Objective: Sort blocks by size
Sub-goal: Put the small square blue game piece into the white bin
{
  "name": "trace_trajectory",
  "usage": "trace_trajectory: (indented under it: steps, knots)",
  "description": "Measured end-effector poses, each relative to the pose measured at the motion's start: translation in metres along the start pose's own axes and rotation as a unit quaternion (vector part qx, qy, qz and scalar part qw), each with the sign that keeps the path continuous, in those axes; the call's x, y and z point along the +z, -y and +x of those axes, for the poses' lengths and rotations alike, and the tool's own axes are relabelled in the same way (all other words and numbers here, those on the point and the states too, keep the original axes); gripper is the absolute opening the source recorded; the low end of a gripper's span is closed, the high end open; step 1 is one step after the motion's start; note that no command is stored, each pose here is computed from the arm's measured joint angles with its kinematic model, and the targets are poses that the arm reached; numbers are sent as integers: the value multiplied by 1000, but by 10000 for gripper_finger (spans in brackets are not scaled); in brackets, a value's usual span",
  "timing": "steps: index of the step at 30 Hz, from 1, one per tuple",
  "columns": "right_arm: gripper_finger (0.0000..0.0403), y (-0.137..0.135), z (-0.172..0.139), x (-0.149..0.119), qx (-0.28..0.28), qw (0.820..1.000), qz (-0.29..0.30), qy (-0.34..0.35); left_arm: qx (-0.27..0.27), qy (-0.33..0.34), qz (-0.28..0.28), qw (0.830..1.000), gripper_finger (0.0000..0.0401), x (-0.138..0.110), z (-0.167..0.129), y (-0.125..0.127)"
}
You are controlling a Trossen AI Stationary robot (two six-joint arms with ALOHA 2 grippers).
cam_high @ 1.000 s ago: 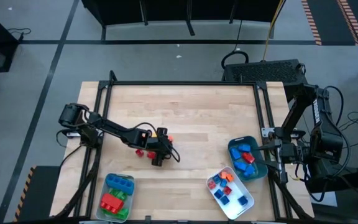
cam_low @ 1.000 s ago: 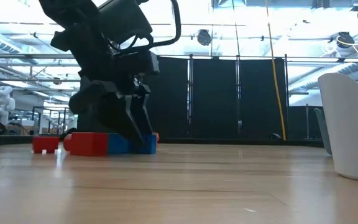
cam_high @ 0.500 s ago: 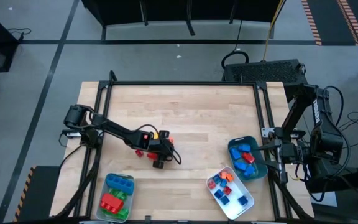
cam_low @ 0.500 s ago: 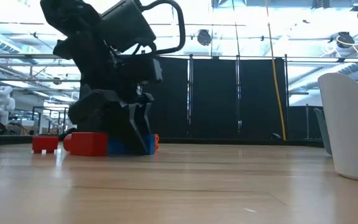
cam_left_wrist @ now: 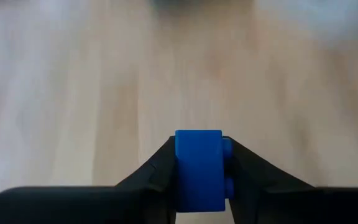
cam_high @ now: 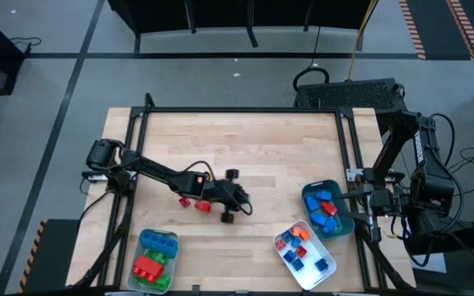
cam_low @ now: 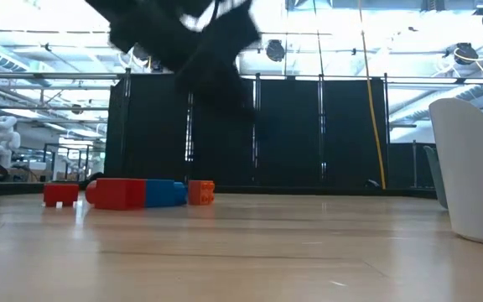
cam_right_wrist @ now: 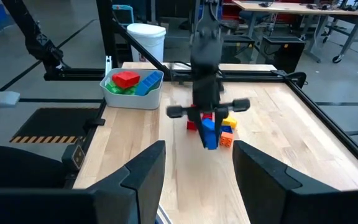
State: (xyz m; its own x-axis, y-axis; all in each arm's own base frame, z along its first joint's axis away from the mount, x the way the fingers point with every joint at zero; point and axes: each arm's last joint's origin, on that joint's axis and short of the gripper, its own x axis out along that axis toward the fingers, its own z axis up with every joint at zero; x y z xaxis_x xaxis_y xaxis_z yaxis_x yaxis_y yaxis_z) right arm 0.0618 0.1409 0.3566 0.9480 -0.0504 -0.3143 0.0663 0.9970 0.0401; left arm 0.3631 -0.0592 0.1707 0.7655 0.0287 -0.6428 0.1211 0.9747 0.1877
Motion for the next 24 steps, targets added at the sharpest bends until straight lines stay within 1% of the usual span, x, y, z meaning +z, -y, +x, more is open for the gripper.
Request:
trace_trajectory:
  steps: [2,3,6,9,11,14,17,22,24]
  knots:
    - [171,0,0,0,0,1000,0,0,-5,89,-6,996,95,24,-4,2]
    - [171,0,0,0,0,1000,0,0,-13,137,-7,991,95,35,-7,4]
    - [171,0,0,0,0,1000,0,0,-39,273,2,961,95,58,-14,10]
    - [171,0,0,0,0,1000,0,0,-57,354,7,933,95,66,-14,17]
    - [171,0,0,0,0,1000,0,0,-65,388,9,919,95,71,-9,22]
    - [171,0,0,0,-1,1000,-3,1,-79,397,14,914,95,80,9,33]
    - [171,0,0,0,-1,1000,-4,1,-96,385,21,918,95,88,33,48]
    - [171,0,0,0,-1,1000,9,2,-142,388,39,910,95,107,65,69]
    - [171,0,0,0,-1,1000,14,2,-150,377,43,913,95,110,77,73]
